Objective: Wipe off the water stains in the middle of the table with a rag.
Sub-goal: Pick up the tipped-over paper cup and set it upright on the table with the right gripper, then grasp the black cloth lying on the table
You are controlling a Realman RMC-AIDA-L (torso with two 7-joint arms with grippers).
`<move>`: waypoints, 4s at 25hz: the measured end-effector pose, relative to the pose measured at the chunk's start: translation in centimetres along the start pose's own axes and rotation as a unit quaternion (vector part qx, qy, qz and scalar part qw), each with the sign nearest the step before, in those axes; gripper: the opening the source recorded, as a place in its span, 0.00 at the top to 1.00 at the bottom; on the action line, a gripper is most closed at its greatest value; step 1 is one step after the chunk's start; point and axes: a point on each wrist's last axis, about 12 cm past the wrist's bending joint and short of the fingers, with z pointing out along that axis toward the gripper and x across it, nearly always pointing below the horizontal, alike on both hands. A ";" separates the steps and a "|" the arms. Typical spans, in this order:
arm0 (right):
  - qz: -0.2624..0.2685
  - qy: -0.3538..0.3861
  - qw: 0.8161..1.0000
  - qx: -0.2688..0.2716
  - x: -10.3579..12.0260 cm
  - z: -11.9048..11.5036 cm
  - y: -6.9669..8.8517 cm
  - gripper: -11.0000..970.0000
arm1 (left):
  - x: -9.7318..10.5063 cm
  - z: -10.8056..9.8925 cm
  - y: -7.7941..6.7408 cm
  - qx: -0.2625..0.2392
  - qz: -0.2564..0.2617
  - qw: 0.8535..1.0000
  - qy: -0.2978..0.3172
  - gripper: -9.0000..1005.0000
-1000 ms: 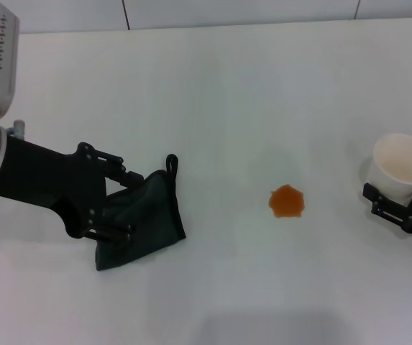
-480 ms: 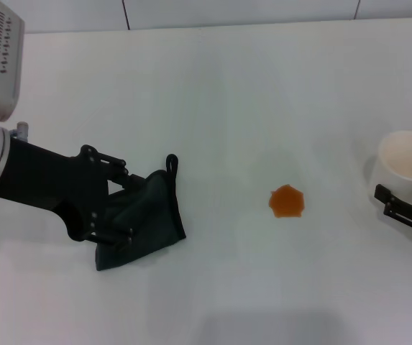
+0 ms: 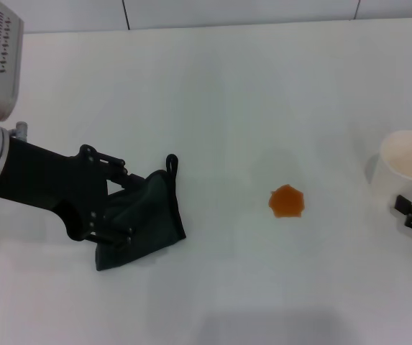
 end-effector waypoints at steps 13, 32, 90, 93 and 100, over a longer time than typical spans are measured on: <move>0.012 -0.023 1.000 -0.016 -1.3 -3.9 -1.3 0.11 | -0.1 -0.1 0.0 -0.003 -0.001 1.000 0.000 0.28; -0.048 0.044 0.988 -0.143 -11.8 -6.6 -2.6 0.11 | 0.0 0.0 -0.1 -0.005 -0.016 1.000 -0.006 0.28; -0.162 0.173 0.924 -0.300 -20.9 3.8 -0.3 0.12 | 0.1 4.3 4.6 -0.045 -0.143 0.973 0.173 0.29; -0.163 0.174 0.924 -0.299 -20.7 3.9 -0.2 0.12 | -0.3 5.2 4.5 -0.043 -0.145 0.971 0.187 0.29; -0.167 0.175 0.923 -0.299 -20.6 4.0 -0.2 0.12 | -1.2 6.8 4.0 -0.046 -0.139 0.966 0.215 0.29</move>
